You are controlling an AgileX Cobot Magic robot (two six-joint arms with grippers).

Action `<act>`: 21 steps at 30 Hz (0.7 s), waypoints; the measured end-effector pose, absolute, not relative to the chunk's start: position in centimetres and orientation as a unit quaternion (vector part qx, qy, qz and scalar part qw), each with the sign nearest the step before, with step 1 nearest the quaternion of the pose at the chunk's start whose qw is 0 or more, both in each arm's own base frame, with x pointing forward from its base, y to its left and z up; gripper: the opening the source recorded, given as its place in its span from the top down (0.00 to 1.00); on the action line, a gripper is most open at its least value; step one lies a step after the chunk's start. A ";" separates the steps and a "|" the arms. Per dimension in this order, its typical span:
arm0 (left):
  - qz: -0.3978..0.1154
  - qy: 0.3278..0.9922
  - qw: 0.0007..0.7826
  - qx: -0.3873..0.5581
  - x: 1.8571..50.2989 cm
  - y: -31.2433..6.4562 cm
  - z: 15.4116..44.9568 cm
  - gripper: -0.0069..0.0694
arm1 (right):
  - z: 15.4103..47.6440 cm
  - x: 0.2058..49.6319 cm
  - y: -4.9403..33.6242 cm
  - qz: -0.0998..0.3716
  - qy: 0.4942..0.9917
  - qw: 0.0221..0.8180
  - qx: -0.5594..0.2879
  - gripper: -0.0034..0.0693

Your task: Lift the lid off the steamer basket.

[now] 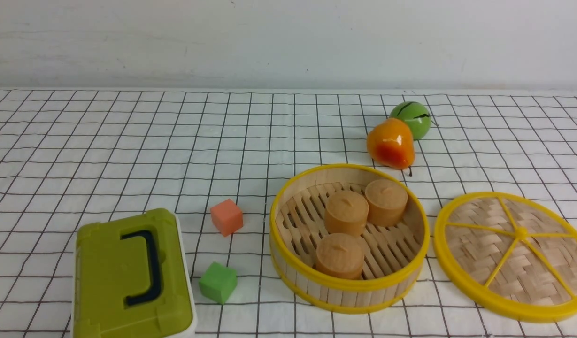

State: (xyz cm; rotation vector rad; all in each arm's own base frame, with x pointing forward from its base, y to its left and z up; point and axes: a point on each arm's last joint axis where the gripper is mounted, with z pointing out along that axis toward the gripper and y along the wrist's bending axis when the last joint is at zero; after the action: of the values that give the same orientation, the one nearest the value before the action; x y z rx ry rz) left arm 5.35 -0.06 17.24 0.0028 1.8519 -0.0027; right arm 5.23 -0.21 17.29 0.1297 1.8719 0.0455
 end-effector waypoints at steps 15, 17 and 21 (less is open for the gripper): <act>-0.001 0.799 0.601 0.001 5.3 -0.1 17.2 0.60 | 17.3 5.2 -0.2 0.019 0.805 0.591 0.055 0.95; -0.001 0.799 0.601 0.001 5.3 -0.1 17.2 0.60 | 17.3 5.2 -0.2 0.019 0.805 0.591 0.055 0.95; -0.001 0.799 0.601 0.001 5.3 -0.1 17.2 0.60 | 17.3 5.2 -0.2 0.019 0.805 0.591 0.055 0.94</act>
State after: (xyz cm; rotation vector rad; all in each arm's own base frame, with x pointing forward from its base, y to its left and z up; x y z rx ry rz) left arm 5.35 -0.06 17.24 0.0028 1.8519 -0.0027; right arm 5.23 -0.21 17.29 0.1290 1.8719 0.0444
